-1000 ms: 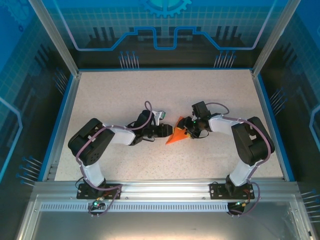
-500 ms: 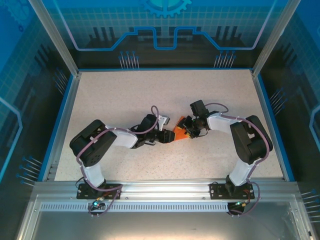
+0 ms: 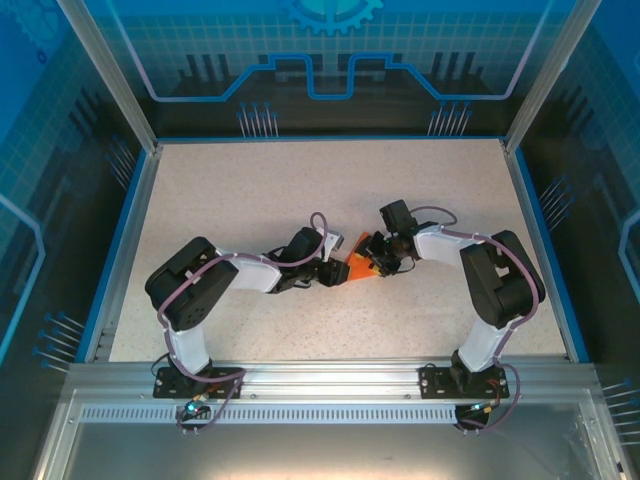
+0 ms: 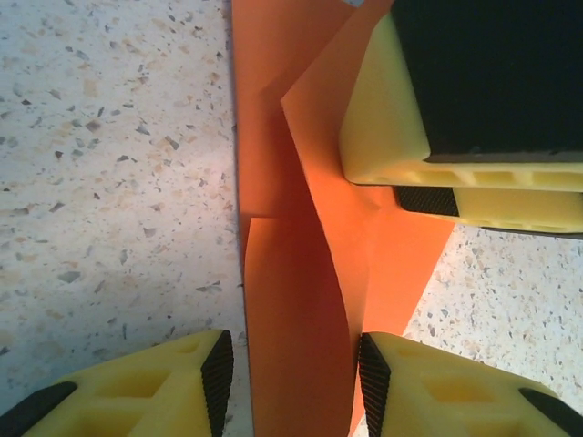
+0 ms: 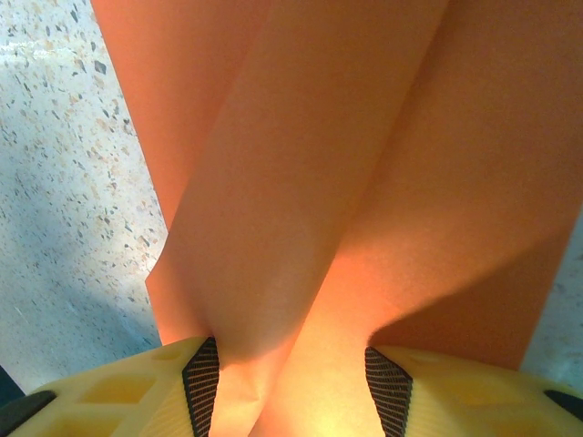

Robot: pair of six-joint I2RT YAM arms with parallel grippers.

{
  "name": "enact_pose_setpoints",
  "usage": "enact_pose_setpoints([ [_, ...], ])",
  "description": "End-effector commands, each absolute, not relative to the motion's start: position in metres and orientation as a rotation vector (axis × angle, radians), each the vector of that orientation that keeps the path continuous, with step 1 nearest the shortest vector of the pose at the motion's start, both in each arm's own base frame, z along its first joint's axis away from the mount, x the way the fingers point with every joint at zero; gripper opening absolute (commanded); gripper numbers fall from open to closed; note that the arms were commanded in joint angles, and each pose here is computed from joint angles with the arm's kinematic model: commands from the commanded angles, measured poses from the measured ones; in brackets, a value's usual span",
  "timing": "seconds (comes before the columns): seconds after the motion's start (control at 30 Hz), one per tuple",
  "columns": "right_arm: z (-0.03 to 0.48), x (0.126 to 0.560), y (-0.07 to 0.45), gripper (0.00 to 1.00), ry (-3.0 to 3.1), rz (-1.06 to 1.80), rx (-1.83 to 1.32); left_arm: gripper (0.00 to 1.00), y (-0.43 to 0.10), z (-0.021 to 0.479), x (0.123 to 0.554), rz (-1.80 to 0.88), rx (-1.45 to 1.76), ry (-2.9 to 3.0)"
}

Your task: Fold a paper plane with a square sheet of paper (pick it up from the middle)

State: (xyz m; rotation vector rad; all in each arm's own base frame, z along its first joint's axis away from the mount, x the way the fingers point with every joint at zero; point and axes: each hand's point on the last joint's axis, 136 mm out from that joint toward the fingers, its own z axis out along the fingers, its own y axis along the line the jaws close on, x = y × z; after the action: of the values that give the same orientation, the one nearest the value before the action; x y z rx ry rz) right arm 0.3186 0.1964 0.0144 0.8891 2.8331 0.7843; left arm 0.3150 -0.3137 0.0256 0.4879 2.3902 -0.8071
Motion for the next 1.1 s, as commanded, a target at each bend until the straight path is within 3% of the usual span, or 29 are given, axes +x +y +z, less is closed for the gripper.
enact_pose_setpoints([
  [0.0,-0.048,0.252,0.143,0.53,3.038,0.28,1.068,0.44,-0.312,0.019,0.319,-0.74,0.507,2.406],
  [0.2,-0.049,0.252,0.142,0.54,3.04,0.275,1.066,0.38,-0.307,0.01,0.321,-0.691,0.485,2.45],
  [0.7,-0.049,0.253,0.132,0.54,3.053,0.177,0.993,0.35,-0.306,0.003,0.319,-0.676,0.472,2.513],
  [1.07,-0.059,0.25,0.126,0.53,3.087,0.003,1.027,0.48,-0.31,0.064,0.326,-0.818,0.299,2.431],
])
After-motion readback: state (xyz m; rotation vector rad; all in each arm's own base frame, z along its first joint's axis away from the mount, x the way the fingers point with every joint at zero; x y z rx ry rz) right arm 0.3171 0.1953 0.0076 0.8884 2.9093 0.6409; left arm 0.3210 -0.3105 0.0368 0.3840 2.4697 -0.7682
